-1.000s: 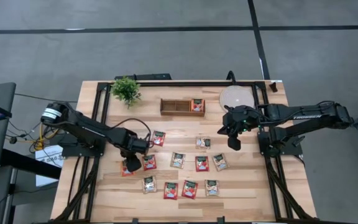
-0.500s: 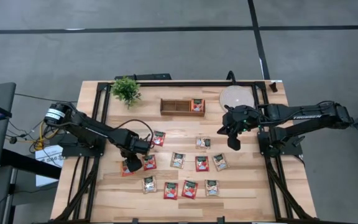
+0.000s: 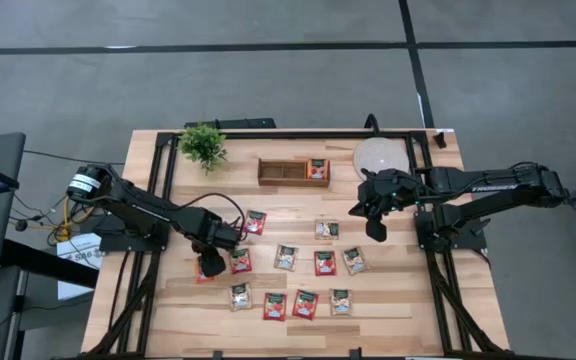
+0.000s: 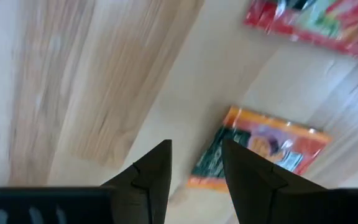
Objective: Pick & Place Tea
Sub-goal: Put the orange tea bag into the right section of the wooden organizer
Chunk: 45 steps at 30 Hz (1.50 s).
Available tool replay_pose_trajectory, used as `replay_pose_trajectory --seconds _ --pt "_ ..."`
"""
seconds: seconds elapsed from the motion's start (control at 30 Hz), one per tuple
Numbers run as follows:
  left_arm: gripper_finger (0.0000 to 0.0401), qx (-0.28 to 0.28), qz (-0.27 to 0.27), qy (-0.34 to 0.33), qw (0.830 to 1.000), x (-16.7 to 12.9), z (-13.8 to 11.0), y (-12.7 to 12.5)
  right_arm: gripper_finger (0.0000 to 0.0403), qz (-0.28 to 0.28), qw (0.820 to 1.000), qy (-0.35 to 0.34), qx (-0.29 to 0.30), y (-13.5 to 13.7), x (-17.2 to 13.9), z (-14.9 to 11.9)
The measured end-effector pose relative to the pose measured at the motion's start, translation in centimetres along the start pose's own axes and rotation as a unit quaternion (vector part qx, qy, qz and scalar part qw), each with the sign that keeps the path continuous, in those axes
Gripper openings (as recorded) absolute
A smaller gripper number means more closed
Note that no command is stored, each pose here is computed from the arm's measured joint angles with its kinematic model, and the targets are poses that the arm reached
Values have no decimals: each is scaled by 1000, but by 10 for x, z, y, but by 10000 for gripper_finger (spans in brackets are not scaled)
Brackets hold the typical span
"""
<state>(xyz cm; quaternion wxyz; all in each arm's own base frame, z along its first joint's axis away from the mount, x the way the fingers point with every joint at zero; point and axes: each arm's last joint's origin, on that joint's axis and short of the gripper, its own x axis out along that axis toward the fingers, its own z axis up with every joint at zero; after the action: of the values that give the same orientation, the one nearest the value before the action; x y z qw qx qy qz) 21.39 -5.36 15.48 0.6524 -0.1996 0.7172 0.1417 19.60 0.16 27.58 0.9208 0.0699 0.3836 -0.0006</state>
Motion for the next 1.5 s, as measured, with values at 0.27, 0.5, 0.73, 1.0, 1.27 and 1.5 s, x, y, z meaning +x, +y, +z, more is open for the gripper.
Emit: replay_pose_trajectory --seconds 0.27,0.5,0.73,1.0,1.27,1.5 --pt "133 7 1 -34 999 7 3 0 1 1 1000 -5 -2 0 0 1" --pt "133 -3 -6 -15 1000 12 -1 3 1 1 1000 -5 -3 0 0 1" --pt "133 -17 -16 -29 999 5 2 0 1 1 1000 -10 -3 0 0 2" --pt "133 3 -11 -14 1000 -2 -4 -5 1 2 1000 -13 0 0 0 3" --pt "133 31 -14 -17 999 0 -9 -11 1 2 1000 -13 0 0 0 3" --pt "133 30 -16 -19 999 11 -11 -7 1 2 1000 -13 0 0 0 2"
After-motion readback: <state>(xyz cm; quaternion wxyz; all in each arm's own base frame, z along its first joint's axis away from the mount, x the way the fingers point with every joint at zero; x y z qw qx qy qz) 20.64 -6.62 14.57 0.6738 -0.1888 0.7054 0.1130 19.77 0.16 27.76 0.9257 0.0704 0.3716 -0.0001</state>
